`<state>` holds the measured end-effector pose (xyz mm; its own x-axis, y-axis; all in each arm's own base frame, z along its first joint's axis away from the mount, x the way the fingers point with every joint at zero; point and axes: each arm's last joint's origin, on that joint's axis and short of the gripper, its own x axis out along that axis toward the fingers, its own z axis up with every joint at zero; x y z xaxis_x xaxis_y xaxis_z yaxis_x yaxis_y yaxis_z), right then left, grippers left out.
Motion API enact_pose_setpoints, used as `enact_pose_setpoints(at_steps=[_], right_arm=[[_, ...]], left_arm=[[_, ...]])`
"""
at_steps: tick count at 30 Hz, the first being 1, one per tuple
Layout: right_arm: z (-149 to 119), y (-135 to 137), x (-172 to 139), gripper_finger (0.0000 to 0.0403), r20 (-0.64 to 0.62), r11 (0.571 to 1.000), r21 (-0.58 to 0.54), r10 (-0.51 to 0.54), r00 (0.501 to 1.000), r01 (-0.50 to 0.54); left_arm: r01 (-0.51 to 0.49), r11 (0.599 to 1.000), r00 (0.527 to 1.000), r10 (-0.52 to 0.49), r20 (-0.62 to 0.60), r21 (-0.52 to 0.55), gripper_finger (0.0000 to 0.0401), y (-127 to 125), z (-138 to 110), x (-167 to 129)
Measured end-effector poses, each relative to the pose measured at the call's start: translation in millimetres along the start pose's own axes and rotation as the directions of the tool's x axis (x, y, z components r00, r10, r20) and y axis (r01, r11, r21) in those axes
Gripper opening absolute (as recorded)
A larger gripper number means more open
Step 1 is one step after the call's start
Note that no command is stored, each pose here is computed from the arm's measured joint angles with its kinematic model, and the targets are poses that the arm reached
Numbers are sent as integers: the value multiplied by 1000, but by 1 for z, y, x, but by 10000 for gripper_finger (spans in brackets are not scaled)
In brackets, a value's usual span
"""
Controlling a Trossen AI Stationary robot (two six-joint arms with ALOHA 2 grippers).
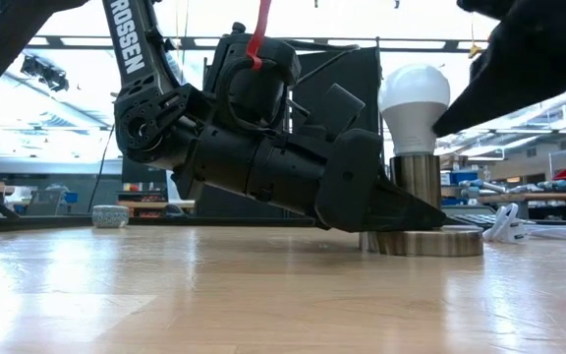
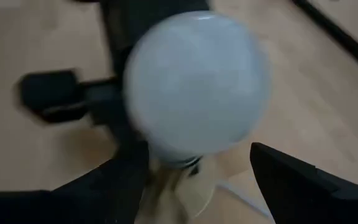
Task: Screw lightbulb
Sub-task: Remove the lightbulb from the bronze lamp socket
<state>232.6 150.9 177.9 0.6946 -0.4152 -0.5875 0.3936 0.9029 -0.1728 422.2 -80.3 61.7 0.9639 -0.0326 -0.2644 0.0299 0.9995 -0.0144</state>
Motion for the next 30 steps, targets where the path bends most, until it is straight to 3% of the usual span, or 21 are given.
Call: enact_pose_setpoints(at_steps=[4, 8, 14, 17, 24, 30], right_arm=[[-8, -2, 11, 291, 59, 997, 78, 21, 998, -25], [-17, -5, 16, 291, 81, 997, 69, 38, 996, -43], [-22, -23, 8, 291, 69, 996, 52, -79, 994, 75], [-19, -38, -2, 291, 105, 980, 127, -170, 980, 156], [-18, -37, -9, 285, -32, 995, 103, 13, 999, -10], [-22, -45, -8, 273, -57, 983, 166, -70, 996, 79]], left_arm=[[0, 1000, 1000, 0, 0, 0, 189, 0, 0, 0], [1, 1000, 1000, -1, 0, 0, 189, 0, 0, 0], [1, 1000, 1000, -1, 0, -2, 189, 0, 0, 0], [2, 1000, 1000, -2, 0, -1, 189, 0, 0, 0], [2, 1000, 1000, -2, 0, 0, 189, 0, 0, 0], [2, 1000, 1000, -2, 0, 0, 189, 0, 0, 0]])
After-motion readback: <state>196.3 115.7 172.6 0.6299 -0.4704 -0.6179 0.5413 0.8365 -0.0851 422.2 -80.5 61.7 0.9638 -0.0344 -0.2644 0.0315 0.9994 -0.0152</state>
